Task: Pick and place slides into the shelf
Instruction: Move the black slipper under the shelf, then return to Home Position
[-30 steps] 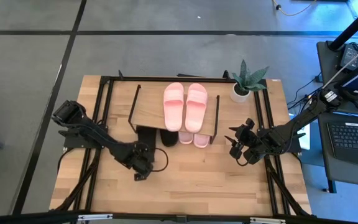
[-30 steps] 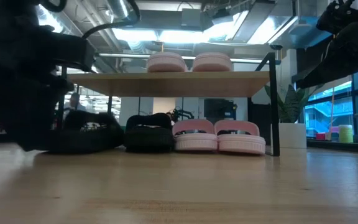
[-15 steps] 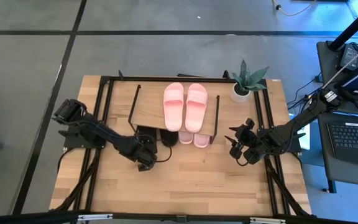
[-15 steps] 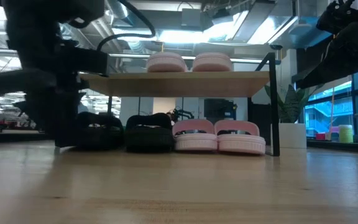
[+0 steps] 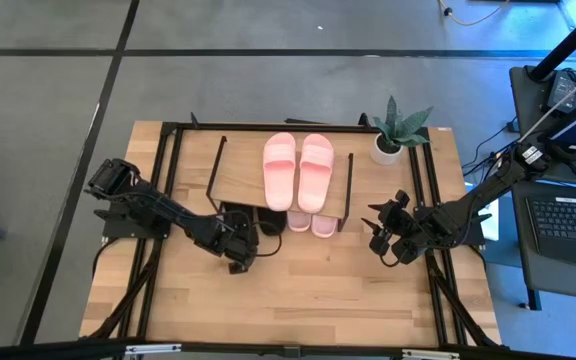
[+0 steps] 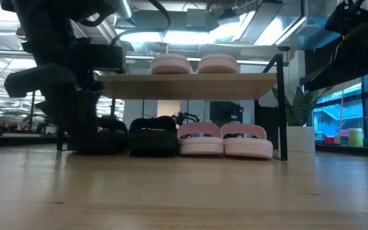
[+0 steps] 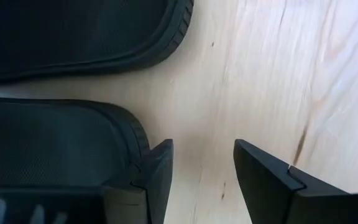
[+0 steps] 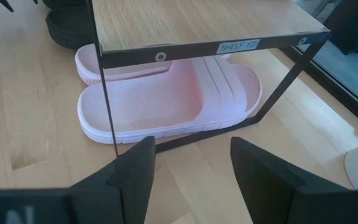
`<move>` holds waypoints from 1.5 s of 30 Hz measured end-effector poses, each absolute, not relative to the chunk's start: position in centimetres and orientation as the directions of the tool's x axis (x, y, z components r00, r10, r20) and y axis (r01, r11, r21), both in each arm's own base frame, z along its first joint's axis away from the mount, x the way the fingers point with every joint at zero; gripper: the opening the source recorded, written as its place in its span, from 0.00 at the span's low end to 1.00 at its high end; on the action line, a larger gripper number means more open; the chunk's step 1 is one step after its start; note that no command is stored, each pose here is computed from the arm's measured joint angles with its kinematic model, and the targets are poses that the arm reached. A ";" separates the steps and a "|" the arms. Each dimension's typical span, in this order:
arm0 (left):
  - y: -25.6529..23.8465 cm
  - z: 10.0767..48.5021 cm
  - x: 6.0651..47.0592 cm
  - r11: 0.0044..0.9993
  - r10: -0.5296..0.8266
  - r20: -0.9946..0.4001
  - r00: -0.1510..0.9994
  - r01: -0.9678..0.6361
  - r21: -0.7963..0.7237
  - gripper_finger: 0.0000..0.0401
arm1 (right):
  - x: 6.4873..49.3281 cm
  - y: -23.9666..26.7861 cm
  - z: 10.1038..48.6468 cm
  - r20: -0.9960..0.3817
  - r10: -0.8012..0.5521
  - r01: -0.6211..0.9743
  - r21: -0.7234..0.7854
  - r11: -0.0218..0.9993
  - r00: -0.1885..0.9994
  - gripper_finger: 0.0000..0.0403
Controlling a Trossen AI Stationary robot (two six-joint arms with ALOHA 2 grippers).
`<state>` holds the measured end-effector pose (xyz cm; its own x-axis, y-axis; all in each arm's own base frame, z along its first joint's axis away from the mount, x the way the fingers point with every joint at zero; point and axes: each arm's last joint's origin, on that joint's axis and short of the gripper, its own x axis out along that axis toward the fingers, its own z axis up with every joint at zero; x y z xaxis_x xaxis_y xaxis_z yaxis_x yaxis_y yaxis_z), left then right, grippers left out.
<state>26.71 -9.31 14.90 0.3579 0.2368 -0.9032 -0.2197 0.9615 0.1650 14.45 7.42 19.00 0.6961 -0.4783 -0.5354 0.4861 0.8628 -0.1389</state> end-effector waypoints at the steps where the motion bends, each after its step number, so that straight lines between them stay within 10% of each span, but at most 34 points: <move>1: -9.3 14.9 26.8 0.962 0.235 -0.902 0.361 -0.221 0.162 0.40 | 14.5 7.4 19.0 -0.535 -0.478 0.486 -0.139 0.863 0.696 0.52; 10: -10.8 16.1 26.0 0.989 0.052 -0.927 0.372 -0.146 -0.003 0.40 | 14.5 7.4 19.0 -0.535 -0.478 0.488 -0.135 0.862 0.696 0.52; 20: -12.1 22.7 23.9 0.984 -0.091 -0.770 0.631 -0.064 -0.169 0.40 | 14.4 7.4 19.0 -0.537 -0.477 0.486 -0.136 0.863 0.696 0.52; 45: -5.9 27.8 14.7 0.948 0.252 -0.416 0.874 -0.310 -0.077 0.40 | 14.4 7.3 19.2 -0.527 -0.481 0.479 -0.152 0.864 0.701 0.52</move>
